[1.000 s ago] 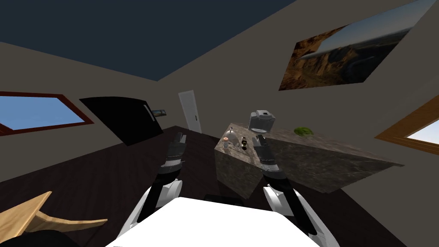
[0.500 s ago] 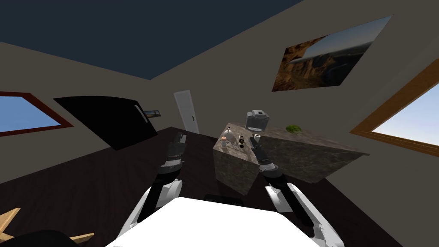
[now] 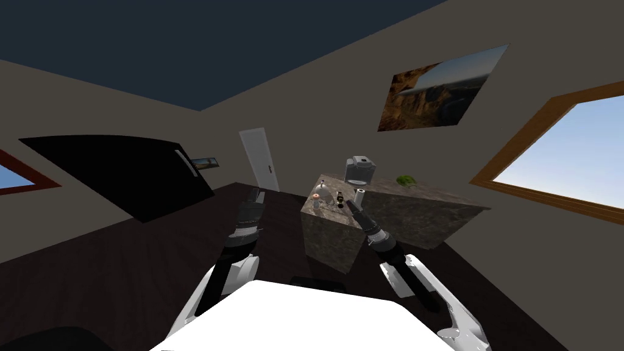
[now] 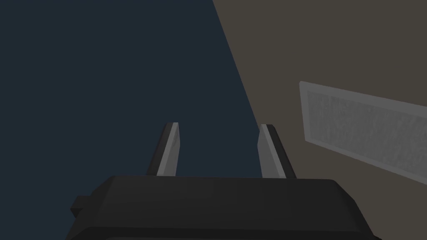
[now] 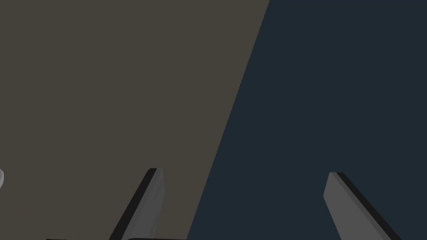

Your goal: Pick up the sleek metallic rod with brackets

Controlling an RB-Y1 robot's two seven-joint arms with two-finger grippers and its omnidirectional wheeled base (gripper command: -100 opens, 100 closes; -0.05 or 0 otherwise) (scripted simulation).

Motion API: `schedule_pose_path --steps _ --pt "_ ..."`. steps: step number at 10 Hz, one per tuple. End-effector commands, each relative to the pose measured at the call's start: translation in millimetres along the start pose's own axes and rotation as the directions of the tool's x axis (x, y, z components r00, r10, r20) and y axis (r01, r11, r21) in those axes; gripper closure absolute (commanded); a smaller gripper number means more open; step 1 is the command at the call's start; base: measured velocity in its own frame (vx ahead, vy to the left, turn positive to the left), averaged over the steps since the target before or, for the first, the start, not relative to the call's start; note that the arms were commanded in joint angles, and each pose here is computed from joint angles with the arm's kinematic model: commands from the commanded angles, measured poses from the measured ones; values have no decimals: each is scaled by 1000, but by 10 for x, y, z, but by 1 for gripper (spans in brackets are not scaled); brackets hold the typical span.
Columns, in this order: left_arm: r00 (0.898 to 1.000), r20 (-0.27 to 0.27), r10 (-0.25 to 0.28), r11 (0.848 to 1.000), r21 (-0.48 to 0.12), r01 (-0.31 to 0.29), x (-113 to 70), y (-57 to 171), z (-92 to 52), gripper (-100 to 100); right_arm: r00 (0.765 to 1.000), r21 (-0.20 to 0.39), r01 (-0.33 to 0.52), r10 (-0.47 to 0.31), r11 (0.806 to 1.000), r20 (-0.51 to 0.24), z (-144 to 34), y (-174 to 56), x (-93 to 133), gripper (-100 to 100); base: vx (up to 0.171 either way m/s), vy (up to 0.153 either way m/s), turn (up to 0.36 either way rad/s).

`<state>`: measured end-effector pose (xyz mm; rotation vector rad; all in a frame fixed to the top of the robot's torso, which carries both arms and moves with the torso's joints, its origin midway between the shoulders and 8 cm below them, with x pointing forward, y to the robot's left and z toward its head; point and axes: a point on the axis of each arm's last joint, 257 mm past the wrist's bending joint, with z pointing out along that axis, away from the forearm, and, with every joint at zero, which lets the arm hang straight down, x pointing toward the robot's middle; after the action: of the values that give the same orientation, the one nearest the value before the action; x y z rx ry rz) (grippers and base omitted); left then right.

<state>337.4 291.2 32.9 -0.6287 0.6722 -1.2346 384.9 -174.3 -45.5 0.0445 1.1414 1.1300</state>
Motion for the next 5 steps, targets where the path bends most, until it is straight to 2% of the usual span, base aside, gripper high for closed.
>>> schedule_pose_path --steps 1,2,3,4,5 --pt "1000 0 0 1000 0 0 0 0 0 0 994 -11 72 -73 997 -78 -27 -88 154 -100 -8 50 -194" --pt "1000 0 0 1000 0 0 0 0 0 0 990 -16 99 -100 995 -102 -40 -93 193 -100 -8 46 -55" --pt "1000 0 0 1000 0 0 0 0 0 0 976 -27 148 -150 989 -158 -77 -181 297 -100 3 51 -92" --pt "1000 0 0 1000 0 0 0 0 0 0 972 -31 163 -166 986 -169 -84 -184 320 -100 3 47 -49" --pt "1000 0 0 1000 0 0 0 0 0 0 948 -47 216 -221 975 -230 -139 -289 424 -100 9 49 -78"
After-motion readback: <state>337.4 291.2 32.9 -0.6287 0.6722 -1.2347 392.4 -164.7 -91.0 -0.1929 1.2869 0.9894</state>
